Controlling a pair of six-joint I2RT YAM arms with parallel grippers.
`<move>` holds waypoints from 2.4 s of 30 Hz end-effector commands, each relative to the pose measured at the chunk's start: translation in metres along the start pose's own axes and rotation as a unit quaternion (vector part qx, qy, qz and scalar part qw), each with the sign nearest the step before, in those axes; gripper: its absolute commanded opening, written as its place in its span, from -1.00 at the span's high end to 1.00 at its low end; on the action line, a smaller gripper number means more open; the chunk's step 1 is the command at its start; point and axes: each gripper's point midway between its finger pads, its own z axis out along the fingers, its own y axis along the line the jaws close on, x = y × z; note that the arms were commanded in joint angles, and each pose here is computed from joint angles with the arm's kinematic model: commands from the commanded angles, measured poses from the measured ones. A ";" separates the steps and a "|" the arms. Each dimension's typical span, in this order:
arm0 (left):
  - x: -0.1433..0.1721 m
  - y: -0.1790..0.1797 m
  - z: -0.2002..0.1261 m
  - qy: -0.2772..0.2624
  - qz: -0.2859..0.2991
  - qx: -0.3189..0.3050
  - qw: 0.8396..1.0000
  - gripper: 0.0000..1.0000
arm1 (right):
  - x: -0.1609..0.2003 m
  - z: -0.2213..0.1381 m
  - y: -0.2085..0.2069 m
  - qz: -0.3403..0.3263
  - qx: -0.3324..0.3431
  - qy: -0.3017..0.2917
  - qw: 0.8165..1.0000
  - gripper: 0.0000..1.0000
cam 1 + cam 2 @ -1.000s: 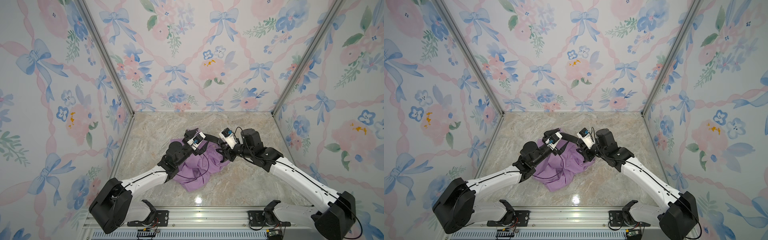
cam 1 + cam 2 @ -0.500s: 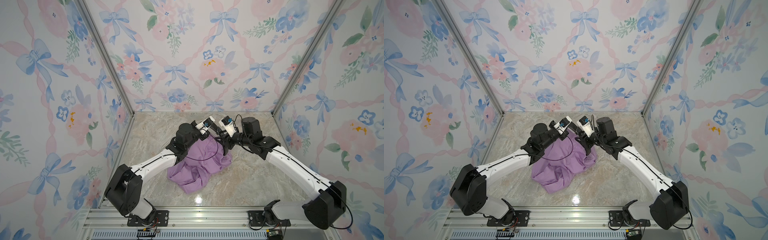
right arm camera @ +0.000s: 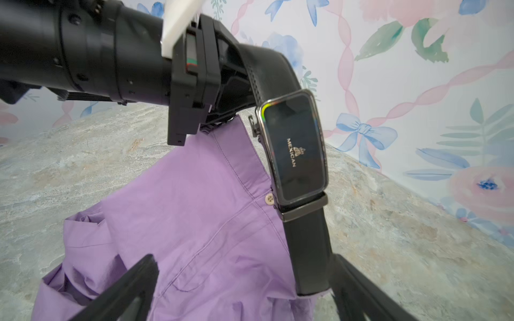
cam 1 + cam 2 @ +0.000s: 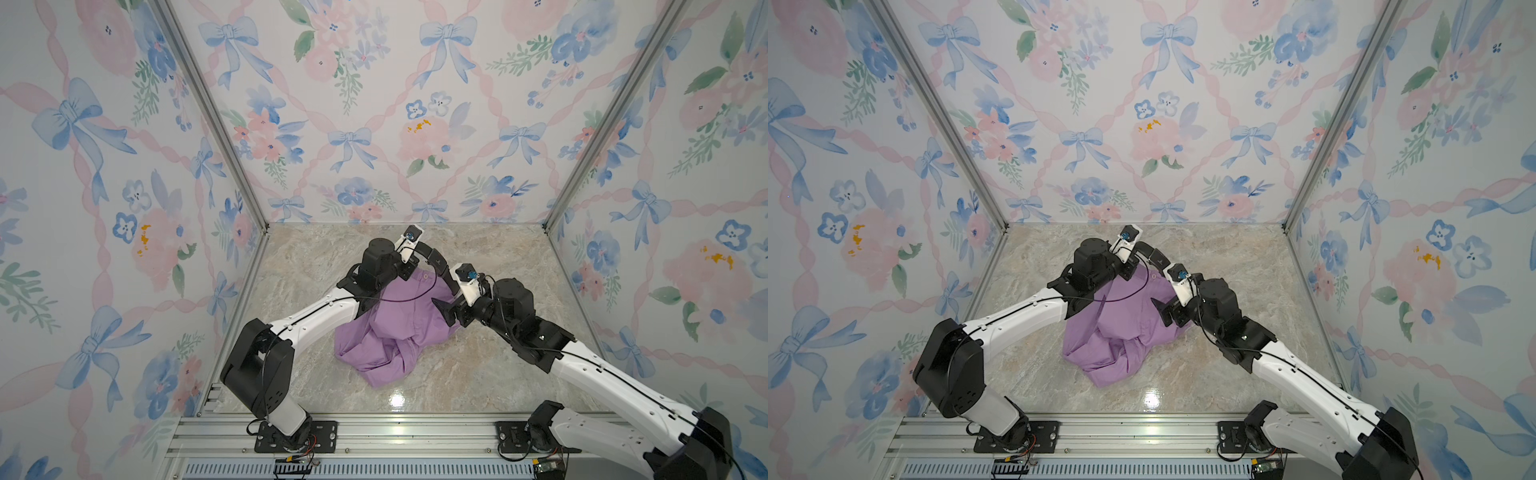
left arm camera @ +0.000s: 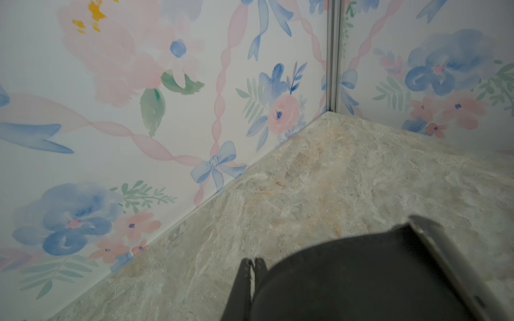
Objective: Remove the belt from the trousers
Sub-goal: Adjust the belt on the trousers.
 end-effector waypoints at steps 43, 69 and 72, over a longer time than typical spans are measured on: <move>0.085 0.085 -0.004 -0.088 -0.411 -0.096 0.902 -0.52 | -0.191 0.010 -0.148 0.357 0.114 -0.390 0.841 1.00; -0.105 0.034 -0.088 -0.307 -0.079 -0.052 0.947 -0.37 | -0.110 0.085 -0.006 0.069 -0.051 -0.026 0.996 1.00; -0.115 0.030 -0.071 -0.277 -0.058 -0.040 0.958 -0.01 | -0.115 0.087 -0.007 0.062 -0.062 -0.023 0.996 1.00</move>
